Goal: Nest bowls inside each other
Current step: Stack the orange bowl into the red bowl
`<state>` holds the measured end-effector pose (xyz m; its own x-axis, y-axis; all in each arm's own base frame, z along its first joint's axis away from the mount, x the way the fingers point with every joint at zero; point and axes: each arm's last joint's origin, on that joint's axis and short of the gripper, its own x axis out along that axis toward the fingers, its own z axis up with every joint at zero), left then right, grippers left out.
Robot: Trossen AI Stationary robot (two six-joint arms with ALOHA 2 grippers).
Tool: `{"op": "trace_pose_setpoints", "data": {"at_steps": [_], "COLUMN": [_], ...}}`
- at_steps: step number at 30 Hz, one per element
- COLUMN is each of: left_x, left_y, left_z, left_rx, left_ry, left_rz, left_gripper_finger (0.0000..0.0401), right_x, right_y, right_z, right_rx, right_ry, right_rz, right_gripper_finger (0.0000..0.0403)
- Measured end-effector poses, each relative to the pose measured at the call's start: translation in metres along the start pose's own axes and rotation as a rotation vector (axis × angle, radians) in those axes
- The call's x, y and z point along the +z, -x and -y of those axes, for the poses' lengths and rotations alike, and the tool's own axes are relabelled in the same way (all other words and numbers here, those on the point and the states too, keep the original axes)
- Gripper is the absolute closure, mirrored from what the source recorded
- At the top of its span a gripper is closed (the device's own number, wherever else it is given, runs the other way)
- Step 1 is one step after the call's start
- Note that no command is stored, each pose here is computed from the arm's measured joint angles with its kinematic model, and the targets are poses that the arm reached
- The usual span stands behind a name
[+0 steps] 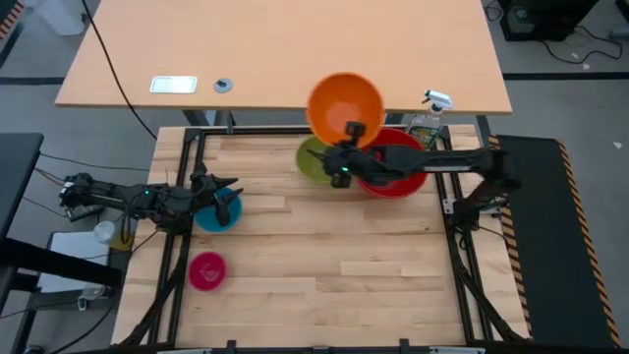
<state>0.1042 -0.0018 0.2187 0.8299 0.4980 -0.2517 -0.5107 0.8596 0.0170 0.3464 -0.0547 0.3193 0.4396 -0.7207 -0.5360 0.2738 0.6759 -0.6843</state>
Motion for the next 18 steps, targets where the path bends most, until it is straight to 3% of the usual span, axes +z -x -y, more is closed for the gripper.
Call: {"op": "trace_pose_setpoints", "data": {"at_steps": [5, 9, 18], "left_x": [0.002, 0.002, 0.007], "left_y": [0.0, 0.0, 0.0], "left_z": [0.0, -0.001, -0.001], "left_rx": [0.002, 0.028, 0.057], "left_ry": [0.0, -0.029, -0.072], "left_rz": [0.014, 0.022, 0.067], "left_gripper_finger": [0.0236, 0.0236, 0.0236], "right_x": [-0.04, -0.062, -0.089], "right_y": [0.026, 0.034, 0.015], "right_z": [0.012, 0.019, -0.007], "right_rx": [0.058, 0.2, 0.324], "right_ry": [-0.18, -0.349, -0.376], "right_rz": [-0.074, -0.18, -0.365], "right_gripper_finger": [0.0369, 0.0369, 0.0369]}}
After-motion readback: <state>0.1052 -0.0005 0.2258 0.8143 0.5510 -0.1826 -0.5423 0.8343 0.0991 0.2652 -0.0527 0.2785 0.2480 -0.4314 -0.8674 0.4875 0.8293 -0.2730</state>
